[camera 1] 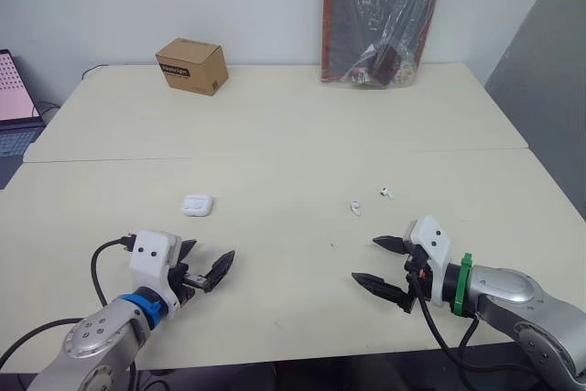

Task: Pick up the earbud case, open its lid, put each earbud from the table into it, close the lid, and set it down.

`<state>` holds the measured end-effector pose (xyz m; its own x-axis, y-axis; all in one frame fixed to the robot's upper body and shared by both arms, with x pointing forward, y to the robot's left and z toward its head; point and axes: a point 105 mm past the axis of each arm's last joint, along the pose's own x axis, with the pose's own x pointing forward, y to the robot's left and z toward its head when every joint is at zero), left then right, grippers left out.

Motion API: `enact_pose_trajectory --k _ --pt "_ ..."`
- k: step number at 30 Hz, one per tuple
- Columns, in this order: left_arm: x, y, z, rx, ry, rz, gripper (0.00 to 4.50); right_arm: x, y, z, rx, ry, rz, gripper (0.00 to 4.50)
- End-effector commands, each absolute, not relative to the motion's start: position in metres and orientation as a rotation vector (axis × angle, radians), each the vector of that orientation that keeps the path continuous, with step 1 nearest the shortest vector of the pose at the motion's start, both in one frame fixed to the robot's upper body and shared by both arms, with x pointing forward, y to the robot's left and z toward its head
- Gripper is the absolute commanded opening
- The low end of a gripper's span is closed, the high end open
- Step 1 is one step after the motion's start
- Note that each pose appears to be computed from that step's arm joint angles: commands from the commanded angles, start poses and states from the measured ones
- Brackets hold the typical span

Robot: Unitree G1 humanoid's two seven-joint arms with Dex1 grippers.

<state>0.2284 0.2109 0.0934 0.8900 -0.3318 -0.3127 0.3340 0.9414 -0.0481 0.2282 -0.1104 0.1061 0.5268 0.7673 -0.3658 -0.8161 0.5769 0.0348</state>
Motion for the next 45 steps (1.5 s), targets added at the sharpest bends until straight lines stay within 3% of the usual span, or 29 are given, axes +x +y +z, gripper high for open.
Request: enact_pose_trajectory --k 1,21,34,45 --pt "0.229 0.210 0.104 0.019 0.283 -0.334 4.49 0.228 -0.107 0.119 -0.162 0.300 0.954 4.50" --pt "0.238 0.219 0.105 0.016 0.297 -0.245 4.49 0.228 -0.105 0.117 -0.194 0.288 0.945 4.50" --pt "0.292 0.243 0.125 -0.049 0.383 -0.045 4.49 0.246 -0.103 0.166 -0.446 0.172 1.130 4.50" --pt "0.324 0.236 0.113 -0.021 0.489 -0.070 4.49 0.257 -0.091 0.187 -0.521 0.081 1.165 4.50"
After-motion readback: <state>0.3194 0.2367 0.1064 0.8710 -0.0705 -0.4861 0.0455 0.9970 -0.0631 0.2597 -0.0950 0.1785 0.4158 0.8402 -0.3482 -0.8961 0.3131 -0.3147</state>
